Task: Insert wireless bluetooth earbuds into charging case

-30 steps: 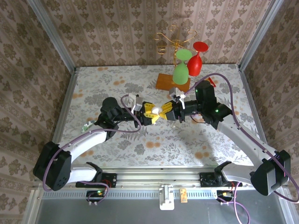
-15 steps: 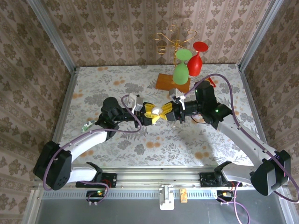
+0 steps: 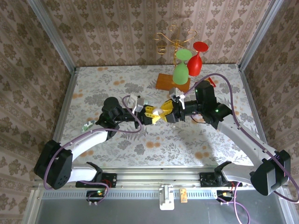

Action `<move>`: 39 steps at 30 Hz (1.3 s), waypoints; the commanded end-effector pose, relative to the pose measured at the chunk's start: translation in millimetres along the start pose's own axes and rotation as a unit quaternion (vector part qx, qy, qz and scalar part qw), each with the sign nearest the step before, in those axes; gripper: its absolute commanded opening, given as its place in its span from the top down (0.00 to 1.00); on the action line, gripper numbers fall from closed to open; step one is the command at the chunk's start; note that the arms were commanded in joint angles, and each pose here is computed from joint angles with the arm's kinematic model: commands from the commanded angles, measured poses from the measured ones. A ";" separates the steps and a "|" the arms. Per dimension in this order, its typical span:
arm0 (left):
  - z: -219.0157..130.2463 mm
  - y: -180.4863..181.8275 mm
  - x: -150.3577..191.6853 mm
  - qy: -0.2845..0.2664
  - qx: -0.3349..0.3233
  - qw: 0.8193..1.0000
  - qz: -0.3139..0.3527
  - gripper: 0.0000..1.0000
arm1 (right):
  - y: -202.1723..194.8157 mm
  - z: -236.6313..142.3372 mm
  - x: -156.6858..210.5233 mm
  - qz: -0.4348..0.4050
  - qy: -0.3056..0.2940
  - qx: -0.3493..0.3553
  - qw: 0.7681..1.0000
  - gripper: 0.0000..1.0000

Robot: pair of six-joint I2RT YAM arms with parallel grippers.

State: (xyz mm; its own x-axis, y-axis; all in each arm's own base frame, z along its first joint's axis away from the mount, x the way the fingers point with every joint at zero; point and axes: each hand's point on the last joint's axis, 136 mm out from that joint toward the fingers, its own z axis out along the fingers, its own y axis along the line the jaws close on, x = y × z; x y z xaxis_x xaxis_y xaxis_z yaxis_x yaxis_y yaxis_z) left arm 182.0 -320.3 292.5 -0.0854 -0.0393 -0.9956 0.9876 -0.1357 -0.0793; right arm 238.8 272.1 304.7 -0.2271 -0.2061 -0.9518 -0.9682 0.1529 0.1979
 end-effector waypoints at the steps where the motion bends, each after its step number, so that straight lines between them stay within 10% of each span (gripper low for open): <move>1: 2.5 -7.6 -5.3 -0.004 0.014 0.999 0.052 0.88 | -10.2 -1.9 -16.6 0.004 -0.021 0.034 0.999 0.56; 13: 0.4 -12.9 6.6 0.009 0.008 0.995 0.097 0.90 | -38.8 -6.2 -25.8 0.033 -0.040 0.108 0.993 0.47; 25: -9.3 18.8 42.0 0.061 -0.089 0.973 0.203 0.98 | -15.8 -22.9 -38.6 0.027 -0.085 0.106 0.990 0.13; 32: -12.0 33.2 57.5 0.075 -0.120 0.962 0.234 0.97 | -85.5 -68.1 2.3 0.181 -0.095 0.325 0.924 0.00; 39: -18.5 37.6 62.6 0.058 -0.143 0.961 0.230 0.98 | -111.0 -66.9 90.3 0.300 0.026 0.385 0.872 0.01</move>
State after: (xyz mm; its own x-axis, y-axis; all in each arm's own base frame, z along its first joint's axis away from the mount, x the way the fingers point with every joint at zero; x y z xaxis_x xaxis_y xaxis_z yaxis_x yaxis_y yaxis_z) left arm 212.5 -311.6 217.0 0.3144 0.1159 -0.9422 0.9382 0.1130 0.3270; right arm 320.0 191.1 263.0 -0.5562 0.0780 -0.8274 -0.4989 0.7649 0.4075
